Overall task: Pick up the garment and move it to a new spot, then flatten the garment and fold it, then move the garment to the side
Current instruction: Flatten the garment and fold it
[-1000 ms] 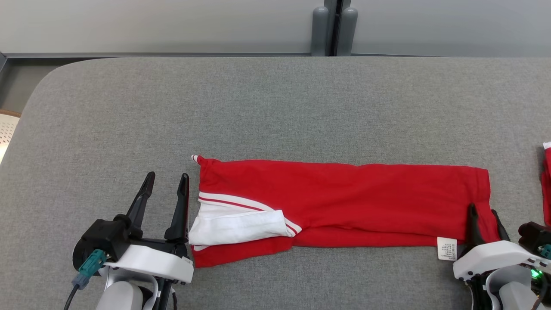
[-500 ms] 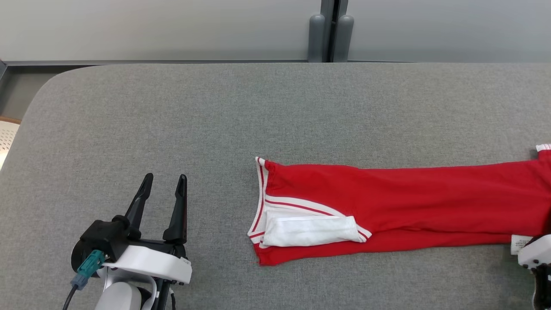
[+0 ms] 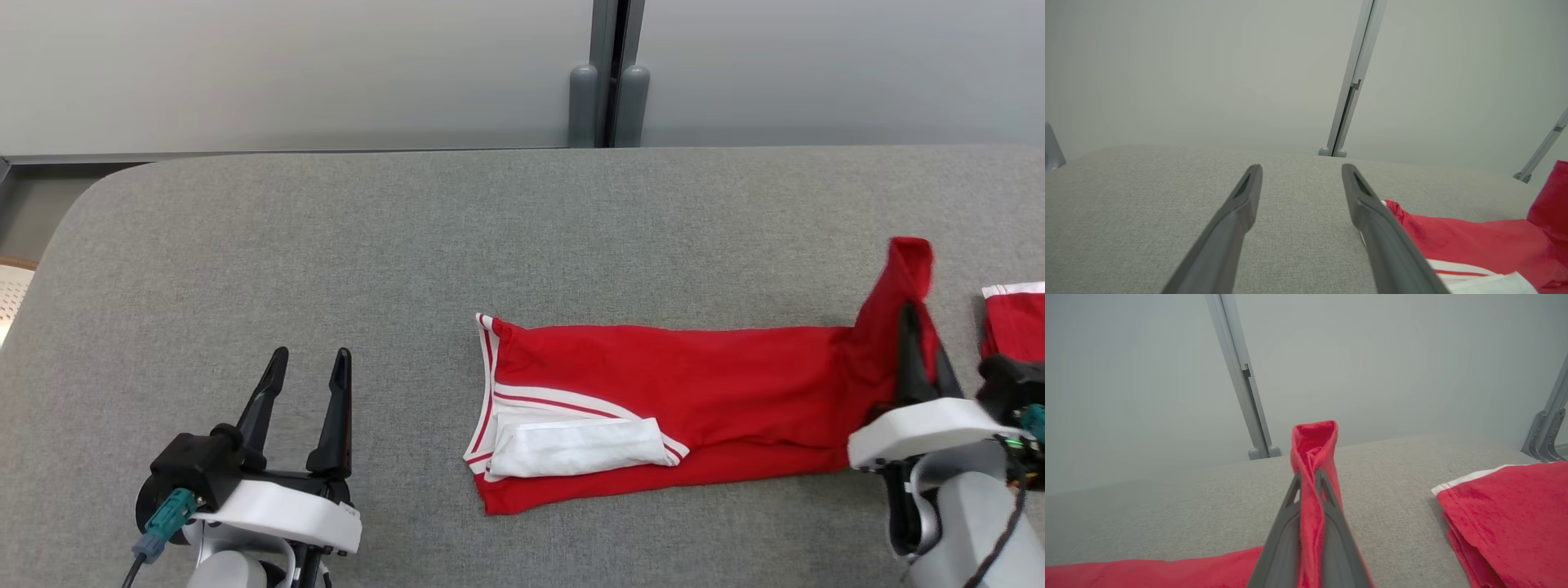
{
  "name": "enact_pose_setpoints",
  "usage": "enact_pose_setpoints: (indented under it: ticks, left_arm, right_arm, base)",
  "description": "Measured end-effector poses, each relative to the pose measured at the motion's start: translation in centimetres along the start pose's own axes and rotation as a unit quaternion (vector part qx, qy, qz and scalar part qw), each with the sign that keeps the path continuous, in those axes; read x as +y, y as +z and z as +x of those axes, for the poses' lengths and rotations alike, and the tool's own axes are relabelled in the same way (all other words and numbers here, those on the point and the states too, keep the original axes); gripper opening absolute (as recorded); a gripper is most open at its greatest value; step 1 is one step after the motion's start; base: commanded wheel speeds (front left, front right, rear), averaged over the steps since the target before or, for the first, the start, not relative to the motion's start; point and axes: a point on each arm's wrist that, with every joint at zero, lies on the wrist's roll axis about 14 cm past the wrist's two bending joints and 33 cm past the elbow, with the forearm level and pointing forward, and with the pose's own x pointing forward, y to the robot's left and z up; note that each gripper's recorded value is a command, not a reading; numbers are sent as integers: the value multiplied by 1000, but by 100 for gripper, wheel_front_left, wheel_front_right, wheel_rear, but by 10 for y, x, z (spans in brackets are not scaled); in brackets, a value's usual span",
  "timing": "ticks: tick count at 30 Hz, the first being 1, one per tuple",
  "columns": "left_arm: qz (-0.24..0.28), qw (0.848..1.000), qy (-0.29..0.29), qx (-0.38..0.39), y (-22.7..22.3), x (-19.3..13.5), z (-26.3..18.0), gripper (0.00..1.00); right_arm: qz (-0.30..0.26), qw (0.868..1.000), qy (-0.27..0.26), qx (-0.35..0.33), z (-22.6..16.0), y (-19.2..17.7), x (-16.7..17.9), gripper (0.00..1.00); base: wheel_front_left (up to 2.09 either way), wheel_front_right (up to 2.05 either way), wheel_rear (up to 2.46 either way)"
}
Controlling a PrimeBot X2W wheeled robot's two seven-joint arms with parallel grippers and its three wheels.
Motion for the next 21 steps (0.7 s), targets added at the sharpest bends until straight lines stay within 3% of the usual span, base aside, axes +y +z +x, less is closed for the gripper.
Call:
enact_pose_setpoints:
  ticks: [10, 21]
  left_arm:
    - [-2, 1000, -9, -2, 2, -6, -3, 100]
    - [-5, 1000, 14, 2, 0, 7, -14, 100]
  right_arm:
    - [13, 986, 162, -25, -7, 25, 116, 0]
    - [69, 950, 303, 40, -42, -7, 213, 0]
  base:
    - [0, 0, 0]
    - [0, 0, 0]
